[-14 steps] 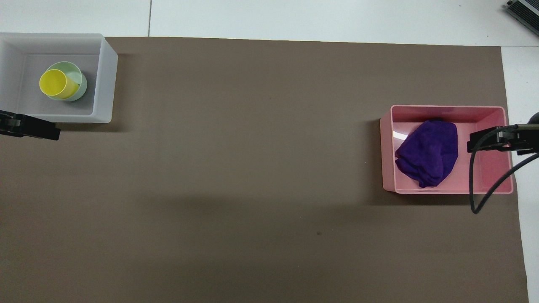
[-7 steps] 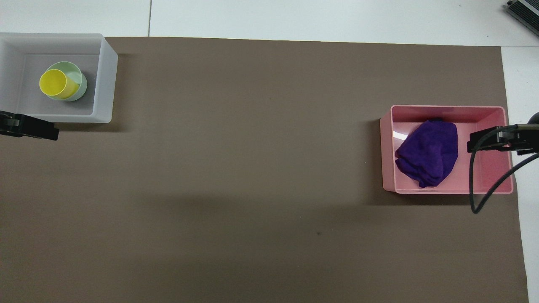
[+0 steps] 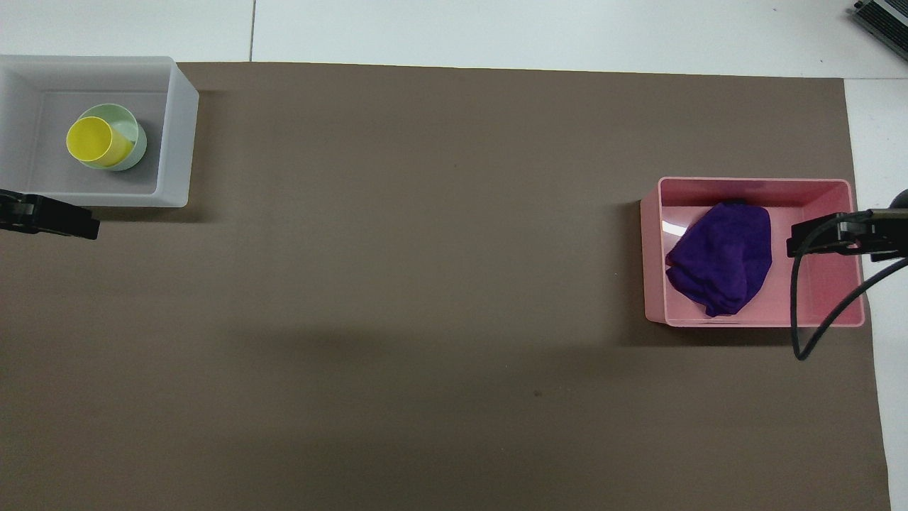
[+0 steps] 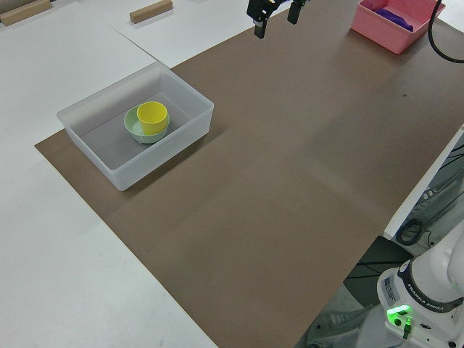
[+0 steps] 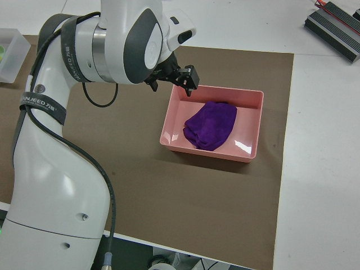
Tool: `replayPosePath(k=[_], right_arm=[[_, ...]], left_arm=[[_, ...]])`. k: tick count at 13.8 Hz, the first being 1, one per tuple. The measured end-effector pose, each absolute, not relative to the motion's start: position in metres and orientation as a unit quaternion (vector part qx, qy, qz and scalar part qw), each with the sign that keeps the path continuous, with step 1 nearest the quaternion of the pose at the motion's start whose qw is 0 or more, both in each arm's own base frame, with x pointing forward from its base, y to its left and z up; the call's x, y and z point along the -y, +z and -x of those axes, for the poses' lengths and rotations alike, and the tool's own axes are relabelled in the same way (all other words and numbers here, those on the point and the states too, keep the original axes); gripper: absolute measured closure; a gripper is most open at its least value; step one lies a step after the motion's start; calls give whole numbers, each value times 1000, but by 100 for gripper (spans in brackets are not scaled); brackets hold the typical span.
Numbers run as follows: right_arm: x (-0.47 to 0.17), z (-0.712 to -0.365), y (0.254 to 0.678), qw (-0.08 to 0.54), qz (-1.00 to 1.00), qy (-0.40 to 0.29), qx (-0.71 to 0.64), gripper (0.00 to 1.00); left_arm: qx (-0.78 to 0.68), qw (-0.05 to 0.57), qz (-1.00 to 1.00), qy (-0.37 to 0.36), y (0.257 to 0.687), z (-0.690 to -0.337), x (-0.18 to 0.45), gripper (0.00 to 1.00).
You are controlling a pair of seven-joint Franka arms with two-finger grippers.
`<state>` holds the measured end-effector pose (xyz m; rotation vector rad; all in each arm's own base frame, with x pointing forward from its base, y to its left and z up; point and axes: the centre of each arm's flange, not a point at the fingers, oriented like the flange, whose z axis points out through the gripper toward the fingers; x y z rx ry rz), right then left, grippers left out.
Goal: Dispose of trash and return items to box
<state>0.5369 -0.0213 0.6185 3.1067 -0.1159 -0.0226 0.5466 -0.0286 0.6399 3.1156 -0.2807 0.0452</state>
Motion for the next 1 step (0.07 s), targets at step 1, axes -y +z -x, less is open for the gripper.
replayPosePath(k=[1], right_arm=[[21, -537, 618, 16, -999, -7, 37, 0]], left_arm=[[87, 7, -996, 14, 640, -547, 29, 0]])
